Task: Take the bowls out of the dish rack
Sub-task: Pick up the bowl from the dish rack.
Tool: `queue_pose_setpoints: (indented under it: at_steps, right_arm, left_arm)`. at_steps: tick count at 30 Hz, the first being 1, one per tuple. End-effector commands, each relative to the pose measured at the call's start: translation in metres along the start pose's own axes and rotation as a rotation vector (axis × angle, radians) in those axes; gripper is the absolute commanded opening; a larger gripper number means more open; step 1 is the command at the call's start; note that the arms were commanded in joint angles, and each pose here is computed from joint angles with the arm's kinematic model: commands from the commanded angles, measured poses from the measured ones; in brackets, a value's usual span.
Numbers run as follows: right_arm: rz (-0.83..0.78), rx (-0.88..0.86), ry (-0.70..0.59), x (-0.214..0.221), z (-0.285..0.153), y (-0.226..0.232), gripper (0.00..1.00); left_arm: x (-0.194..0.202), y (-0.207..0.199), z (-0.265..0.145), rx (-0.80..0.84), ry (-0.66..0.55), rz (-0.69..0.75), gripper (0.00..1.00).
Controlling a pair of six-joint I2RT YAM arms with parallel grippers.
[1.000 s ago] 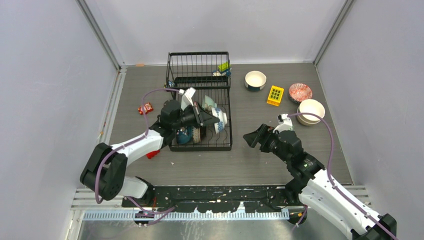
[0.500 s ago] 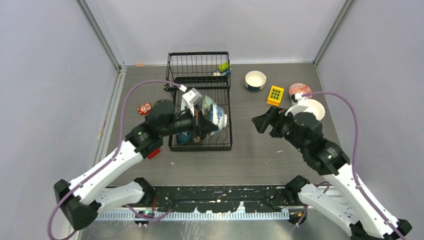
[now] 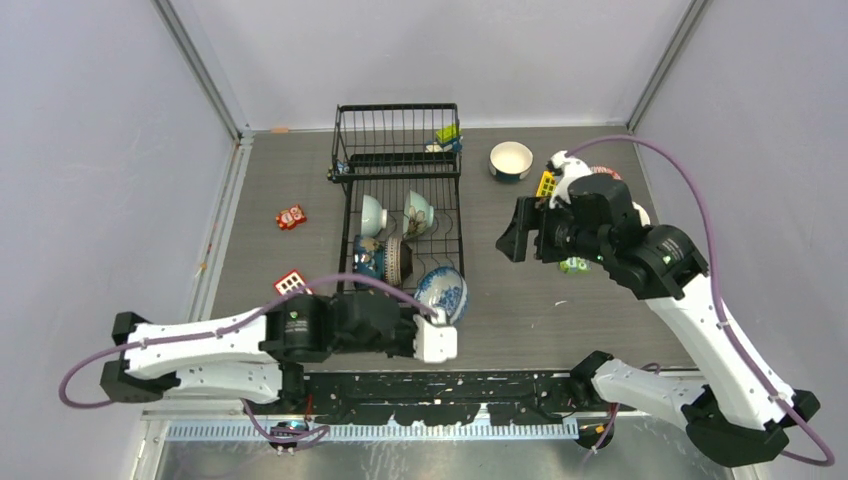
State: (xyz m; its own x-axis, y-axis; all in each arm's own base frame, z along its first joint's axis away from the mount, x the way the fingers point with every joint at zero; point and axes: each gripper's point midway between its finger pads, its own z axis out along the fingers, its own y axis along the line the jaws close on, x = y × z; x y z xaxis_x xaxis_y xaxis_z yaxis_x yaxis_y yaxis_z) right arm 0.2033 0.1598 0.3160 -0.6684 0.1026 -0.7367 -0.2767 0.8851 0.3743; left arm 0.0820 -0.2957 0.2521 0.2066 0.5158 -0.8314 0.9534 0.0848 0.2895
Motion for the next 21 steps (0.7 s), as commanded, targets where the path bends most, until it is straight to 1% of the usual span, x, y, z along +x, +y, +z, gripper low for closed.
queue_pose_setpoints:
  at_steps: [1,4,8,10,13,16,21]
  right_arm:
    - [-0.129,-0.067,0.191,0.037,-0.007,0.015,0.82]
    - [-0.187,-0.075,0.251,0.049,-0.009,0.023,0.81]
    - [-0.252,-0.104,0.297,0.063,-0.012,0.037,0.78]
    - [-0.284,-0.077,0.322,0.072,-0.006,0.037,0.75]
    - [-0.287,-0.066,0.349,0.088,0.006,0.039,0.71]
    - [-0.276,-0.065,0.336,0.093,0.017,0.045,0.69]
    - [-0.276,-0.094,0.273,0.083,0.028,0.065,0.69]
  left_arm:
    - [0.017,0.007,0.005,-0.079,0.174,0.413,0.00]
    - [0.029,0.000,0.007,-0.054,0.271,0.568,0.00]
    - [0.048,-0.003,0.005,-0.013,0.374,0.702,0.00]
    - [0.056,-0.003,0.004,0.000,0.416,0.754,0.00]
    - [0.061,-0.006,0.005,0.012,0.448,0.832,0.00]
    - [0.064,-0.012,0.006,0.025,0.466,0.922,0.00]
    - [0.066,-0.017,0.007,0.032,0.480,1.017,0.00]
